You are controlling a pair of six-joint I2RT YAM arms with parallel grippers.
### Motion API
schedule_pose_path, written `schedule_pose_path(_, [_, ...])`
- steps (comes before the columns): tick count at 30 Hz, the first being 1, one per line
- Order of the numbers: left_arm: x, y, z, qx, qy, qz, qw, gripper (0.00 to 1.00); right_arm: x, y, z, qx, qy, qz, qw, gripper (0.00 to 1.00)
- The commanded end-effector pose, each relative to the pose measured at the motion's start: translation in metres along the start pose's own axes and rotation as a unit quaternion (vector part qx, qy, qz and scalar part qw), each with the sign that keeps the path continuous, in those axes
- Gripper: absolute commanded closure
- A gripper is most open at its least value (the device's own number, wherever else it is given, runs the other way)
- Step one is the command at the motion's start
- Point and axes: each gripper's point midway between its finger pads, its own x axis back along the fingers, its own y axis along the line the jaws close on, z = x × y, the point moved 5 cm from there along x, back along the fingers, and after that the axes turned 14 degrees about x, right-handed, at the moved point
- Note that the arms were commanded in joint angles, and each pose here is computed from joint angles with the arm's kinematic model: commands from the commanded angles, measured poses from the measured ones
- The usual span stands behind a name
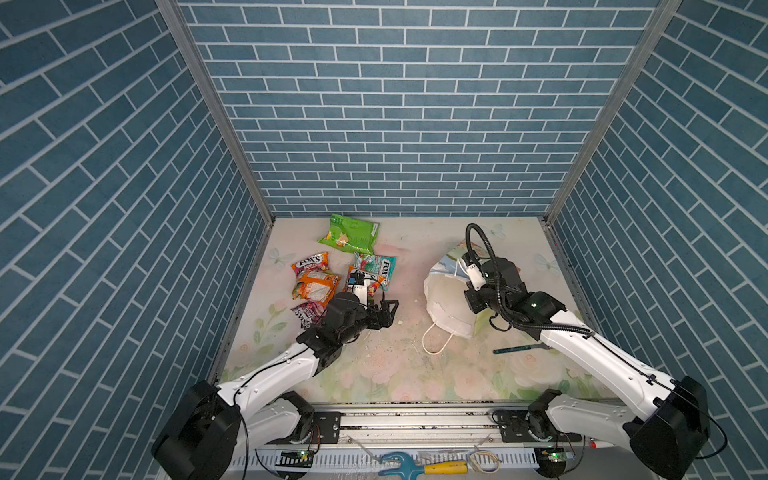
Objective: Take the snacks out of the paper bag
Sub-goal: 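Move the open left gripper back toward the paper bag opening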
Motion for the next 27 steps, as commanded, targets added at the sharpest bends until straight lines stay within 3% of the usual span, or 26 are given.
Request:
schedule_pose_path(1, [0.001, -0.017, -0.002, 0.001, -0.016, 0.047, 0.999, 0.09, 0.019, -0.002, -0.003, 0.027, -0.011, -0.008, 1.000, 1.00])
schedule_pose_path(7, [-0.003, -0.042, 0.015, -0.030, 0.025, 0.119, 0.992, 0.12, 0.026, -0.009, 0.000, 0.032, -0.013, 0.010, 0.999, 1.00])
schedule_pose_path(14, [-0.007, -0.088, 0.042, -0.095, 0.066, 0.203, 0.972, 0.17, 0.017, -0.009, 0.002, 0.026, -0.004, 0.010, 1.000, 1.00])
schedule_pose_path(27, [-0.018, -0.134, 0.035, -0.139, 0.034, 0.264, 0.954, 0.27, 0.014, -0.010, -0.018, -0.004, -0.043, 0.000, 0.999, 1.00])
